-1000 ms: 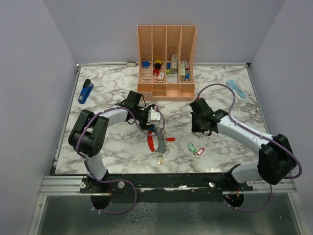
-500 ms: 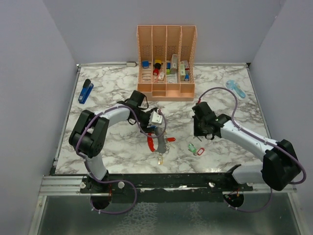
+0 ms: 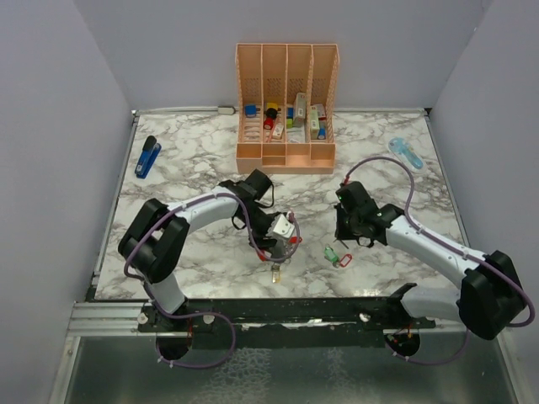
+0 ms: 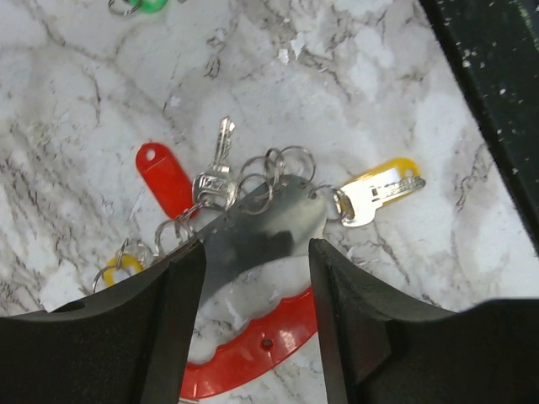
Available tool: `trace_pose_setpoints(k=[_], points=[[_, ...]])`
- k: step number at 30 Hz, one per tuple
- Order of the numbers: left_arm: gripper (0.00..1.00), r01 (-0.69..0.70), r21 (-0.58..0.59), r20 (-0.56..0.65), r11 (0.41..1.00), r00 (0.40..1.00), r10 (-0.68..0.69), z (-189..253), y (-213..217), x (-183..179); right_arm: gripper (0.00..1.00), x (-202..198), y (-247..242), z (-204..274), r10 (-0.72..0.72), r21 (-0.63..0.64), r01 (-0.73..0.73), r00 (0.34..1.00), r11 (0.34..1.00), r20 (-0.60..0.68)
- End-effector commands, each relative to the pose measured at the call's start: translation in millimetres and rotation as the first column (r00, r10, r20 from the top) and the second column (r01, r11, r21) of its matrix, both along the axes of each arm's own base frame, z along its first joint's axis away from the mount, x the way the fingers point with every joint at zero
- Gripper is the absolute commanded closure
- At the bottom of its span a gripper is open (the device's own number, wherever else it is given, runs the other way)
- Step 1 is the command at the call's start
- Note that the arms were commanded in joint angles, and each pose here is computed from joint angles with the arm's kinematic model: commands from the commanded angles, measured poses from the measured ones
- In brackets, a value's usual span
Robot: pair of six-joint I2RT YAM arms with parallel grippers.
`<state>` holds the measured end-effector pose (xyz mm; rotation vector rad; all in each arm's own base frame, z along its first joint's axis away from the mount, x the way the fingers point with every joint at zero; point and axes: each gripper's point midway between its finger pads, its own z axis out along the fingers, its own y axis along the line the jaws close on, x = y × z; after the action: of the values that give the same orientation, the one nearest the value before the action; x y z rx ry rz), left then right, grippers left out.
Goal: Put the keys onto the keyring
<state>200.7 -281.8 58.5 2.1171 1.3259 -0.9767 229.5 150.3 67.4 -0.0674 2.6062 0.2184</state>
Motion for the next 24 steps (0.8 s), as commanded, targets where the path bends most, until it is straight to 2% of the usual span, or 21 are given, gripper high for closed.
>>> trace_pose_setpoints(k=[1,12,20,21,24], points=[[0.47,-0.022,0.018,-0.054,1.0,0.998,0.023,9.0,-2.6,-20.5,0.99,2.1,8.0,7.9,0.005,0.059,-0.007,0.999,0.998,0.037],[0.59,-0.021,0.075,-0.084,0.997,0.996,0.028,-2.1,-13.7,-41.3,0.99,-3.9,6.4,7.4,-0.004,0.081,0.001,0.999,0.997,0.042],[0.61,0.0,0.1,-0.108,0.995,0.994,0.01,-9.2,-18.5,-55.6,0.99,-8.0,3.2,7.3,-0.014,0.087,0.01,0.999,0.996,0.046],[0.64,0.013,0.116,-0.096,0.993,0.995,-0.002,-11.4,-18.5,-58.8,0.99,-7.8,3.9,7.5,-0.014,0.091,0.009,0.999,0.996,0.047],[0.65,0.021,0.129,-0.087,0.991,0.996,-0.01,-13.4,-18.1,-61.2,0.99,-7.6,4.0,6.9,-0.014,0.091,0.009,0.999,0.996,0.046]])
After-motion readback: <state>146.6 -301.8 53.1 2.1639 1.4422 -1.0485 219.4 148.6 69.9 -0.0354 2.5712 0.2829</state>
